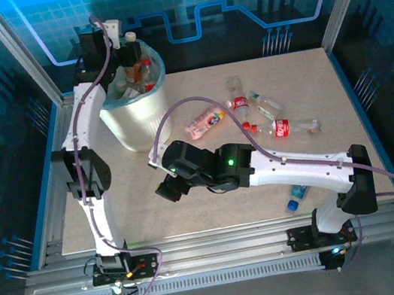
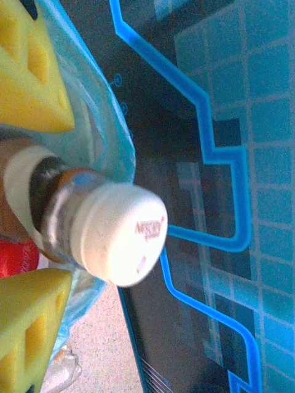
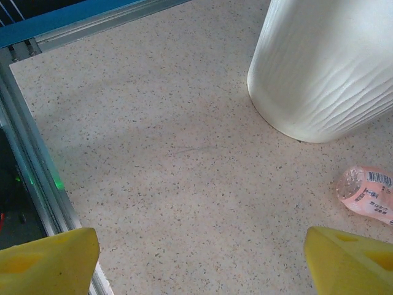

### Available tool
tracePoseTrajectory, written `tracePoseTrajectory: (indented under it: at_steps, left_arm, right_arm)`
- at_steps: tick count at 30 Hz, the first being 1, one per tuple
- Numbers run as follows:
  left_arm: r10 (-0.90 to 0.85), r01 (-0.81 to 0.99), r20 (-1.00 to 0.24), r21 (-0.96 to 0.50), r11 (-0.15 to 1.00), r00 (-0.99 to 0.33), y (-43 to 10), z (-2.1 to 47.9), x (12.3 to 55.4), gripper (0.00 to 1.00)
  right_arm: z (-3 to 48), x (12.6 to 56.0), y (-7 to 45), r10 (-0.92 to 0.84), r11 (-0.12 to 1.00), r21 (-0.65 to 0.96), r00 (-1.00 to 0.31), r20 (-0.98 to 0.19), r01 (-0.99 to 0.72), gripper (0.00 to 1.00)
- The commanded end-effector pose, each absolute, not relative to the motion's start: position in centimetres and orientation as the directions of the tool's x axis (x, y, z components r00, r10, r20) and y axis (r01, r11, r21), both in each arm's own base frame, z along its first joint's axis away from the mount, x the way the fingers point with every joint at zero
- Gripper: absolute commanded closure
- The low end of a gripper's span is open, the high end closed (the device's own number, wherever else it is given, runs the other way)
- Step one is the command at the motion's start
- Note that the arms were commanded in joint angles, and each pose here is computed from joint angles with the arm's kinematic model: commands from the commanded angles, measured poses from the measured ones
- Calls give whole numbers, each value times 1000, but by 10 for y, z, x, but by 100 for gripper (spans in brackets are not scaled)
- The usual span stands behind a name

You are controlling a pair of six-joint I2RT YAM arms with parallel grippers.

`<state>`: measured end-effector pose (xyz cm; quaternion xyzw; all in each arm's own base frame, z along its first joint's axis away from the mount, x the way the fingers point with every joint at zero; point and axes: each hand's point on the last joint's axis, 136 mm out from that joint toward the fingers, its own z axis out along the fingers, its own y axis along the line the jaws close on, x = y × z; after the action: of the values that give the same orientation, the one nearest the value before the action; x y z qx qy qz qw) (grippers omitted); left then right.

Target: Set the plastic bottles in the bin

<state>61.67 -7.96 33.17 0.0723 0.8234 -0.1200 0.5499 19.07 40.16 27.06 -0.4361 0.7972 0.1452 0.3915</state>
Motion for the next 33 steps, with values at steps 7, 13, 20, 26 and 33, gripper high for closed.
tracePoseTrajectory:
  at_steps: [7, 13, 20, 26, 33]
  left_arm:
    - [-37, 189, -912, -124, 974, -408, -81, 328, 617, 56]
    - [-45, 156, -959, -92, 983, -281, -70, 376, 599, 66]
    - [-22, 83, -982, -38, 996, -185, -51, 409, 577, 67]
    - [100, 76, -972, 86, 993, -213, -43, 405, 560, 68]
    - [268, 124, -913, 240, 963, -308, -40, 367, 553, 68]
  right_arm:
    - [272, 185, 397, -584, 583, -112, -319, -746, -805, 13]
    - [268, 184, 400, -596, 577, -119, -316, -738, -808, 13]
    - [263, 182, 402, -609, 569, -127, -313, -729, -812, 13]
    - [261, 181, 400, -609, 575, -130, -317, -727, -808, 13]
    - [261, 181, 400, -610, 574, -127, -318, -726, -809, 14]
